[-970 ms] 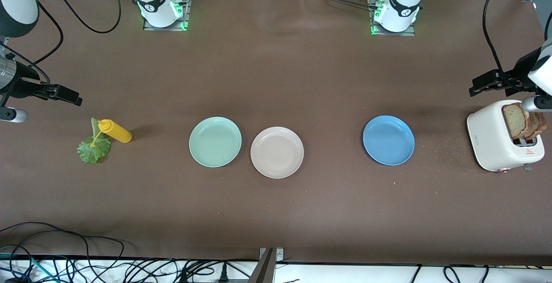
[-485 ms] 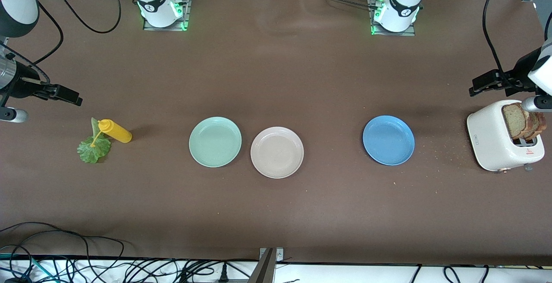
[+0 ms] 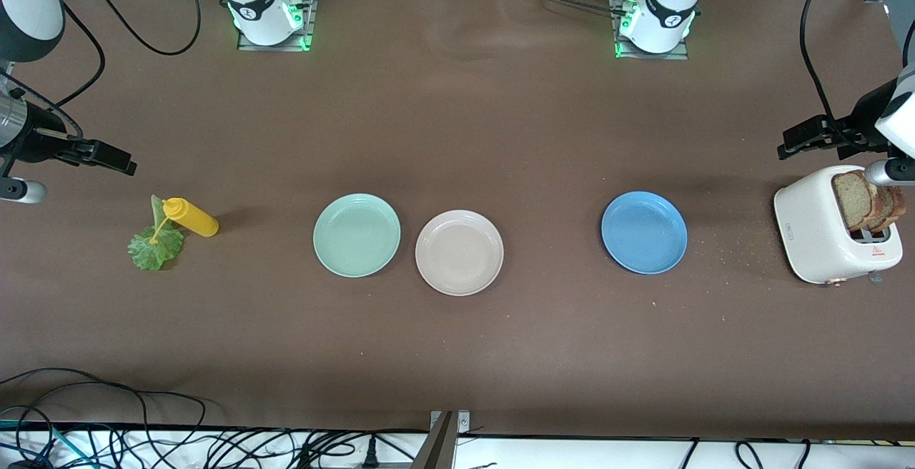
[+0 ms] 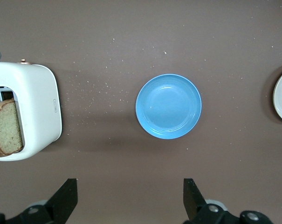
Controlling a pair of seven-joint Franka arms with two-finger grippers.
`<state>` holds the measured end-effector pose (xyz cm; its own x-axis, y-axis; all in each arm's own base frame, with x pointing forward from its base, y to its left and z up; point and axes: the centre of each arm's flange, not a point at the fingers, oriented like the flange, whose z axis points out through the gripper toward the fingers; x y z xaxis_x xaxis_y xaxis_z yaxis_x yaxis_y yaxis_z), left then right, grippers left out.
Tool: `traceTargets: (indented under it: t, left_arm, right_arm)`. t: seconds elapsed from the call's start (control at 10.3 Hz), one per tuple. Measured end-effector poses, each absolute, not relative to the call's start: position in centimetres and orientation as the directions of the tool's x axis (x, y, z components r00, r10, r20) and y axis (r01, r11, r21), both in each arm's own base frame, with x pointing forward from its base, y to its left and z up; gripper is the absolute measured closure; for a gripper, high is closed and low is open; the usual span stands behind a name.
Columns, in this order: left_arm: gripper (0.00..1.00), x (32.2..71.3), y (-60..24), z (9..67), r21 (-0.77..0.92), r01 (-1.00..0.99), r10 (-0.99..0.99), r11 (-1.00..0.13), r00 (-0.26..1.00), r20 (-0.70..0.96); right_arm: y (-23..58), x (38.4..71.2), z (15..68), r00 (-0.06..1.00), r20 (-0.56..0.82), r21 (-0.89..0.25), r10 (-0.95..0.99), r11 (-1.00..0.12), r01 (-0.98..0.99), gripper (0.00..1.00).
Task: Make sandwich on beige plate with both arms
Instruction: 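Move the left gripper down over the bread slices in the toaster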
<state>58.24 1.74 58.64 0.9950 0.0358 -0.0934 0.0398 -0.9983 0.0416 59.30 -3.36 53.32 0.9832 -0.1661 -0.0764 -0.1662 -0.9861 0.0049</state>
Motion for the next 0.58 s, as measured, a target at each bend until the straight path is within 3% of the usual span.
traceTargets:
  t: [0.58]
  left_arm:
    - [0.00,58.6,3.9,57.6,0.026,0.074,0.070,-0.997,0.991,-0.113]
  right_arm:
    - [-3.4,59.3,53.3,0.984,-0.076,0.004,-0.161,-0.987,-0.162,0.00]
